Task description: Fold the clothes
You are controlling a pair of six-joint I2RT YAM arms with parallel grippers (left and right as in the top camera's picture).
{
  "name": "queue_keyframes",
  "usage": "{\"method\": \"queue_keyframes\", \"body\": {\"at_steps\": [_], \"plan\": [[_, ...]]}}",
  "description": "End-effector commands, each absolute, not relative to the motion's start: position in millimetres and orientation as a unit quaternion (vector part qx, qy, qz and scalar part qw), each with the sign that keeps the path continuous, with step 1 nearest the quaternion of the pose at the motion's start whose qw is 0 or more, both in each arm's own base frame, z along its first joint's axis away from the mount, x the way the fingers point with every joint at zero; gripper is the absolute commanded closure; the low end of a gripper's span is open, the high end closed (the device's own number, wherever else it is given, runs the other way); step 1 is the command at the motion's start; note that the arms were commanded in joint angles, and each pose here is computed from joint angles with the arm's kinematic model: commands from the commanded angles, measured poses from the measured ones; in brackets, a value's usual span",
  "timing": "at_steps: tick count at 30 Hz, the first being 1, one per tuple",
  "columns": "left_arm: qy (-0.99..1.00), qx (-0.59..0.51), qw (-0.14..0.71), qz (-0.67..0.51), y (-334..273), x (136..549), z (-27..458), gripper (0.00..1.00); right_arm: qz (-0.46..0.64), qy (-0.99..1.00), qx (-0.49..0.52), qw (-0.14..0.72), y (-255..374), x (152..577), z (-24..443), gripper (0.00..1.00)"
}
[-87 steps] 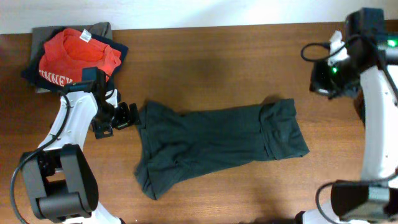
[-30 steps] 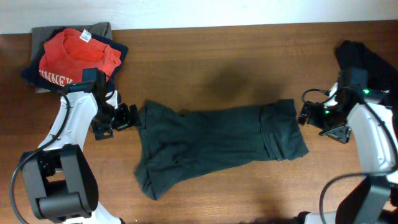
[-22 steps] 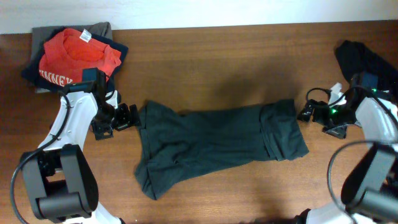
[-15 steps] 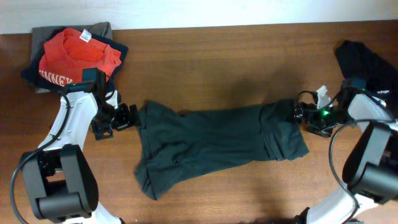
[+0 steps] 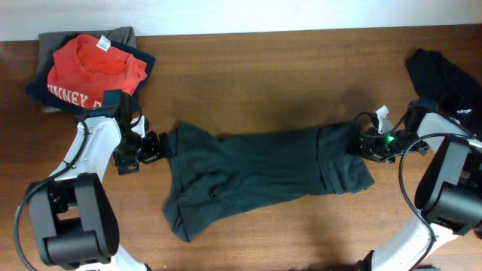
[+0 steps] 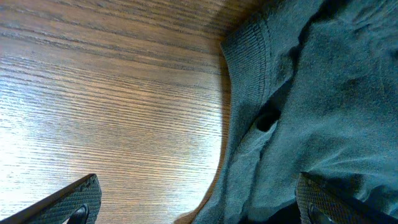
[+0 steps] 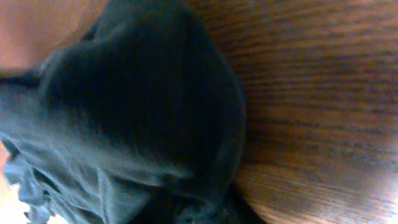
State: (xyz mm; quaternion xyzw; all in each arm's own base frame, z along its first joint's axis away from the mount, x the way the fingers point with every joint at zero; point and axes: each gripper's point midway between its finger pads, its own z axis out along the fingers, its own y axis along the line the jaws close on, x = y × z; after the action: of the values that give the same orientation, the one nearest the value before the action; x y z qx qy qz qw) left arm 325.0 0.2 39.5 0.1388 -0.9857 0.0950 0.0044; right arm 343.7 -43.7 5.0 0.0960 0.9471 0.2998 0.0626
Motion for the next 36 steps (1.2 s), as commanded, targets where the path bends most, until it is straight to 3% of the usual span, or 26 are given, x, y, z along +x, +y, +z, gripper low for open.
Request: {"method": "queue_keyframes", "body": {"at_steps": [1, 8, 18, 26, 36], "plan": [[-0.987, 0.129, -0.009, 0.094, 0.0, 325.9, 45.4, 0.01, 0.3, 0.948, 0.099, 0.05, -43.5, 338.6, -2.9, 0.96], [-0.987, 0.129, -0.01, 0.094, 0.2, 326.3, 45.4, 0.01, 0.267, 0.953, 0.131, 0.054, -57.6, 348.7, 14.7, 0.96], [-0.987, 0.128, -0.019, 0.094, 0.6, 331.1, 45.6, 0.01, 0.068, 0.981, 0.168, 0.071, -87.7, 340.3, 82.5, 0.96], [-0.987, 0.128, -0.019, 0.095, 0.5, 330.7, 45.6, 0.01, -0.002, 0.993, 0.1, 0.068, -47.5, 341.5, 92.9, 0.96], [-0.987, 0.128, -0.017, 0.094, 0.5, 329.7, 45.6, 0.01, -0.002, 0.998, 0.032, 0.063, 16.4, 342.2, 89.6, 0.96]]}}
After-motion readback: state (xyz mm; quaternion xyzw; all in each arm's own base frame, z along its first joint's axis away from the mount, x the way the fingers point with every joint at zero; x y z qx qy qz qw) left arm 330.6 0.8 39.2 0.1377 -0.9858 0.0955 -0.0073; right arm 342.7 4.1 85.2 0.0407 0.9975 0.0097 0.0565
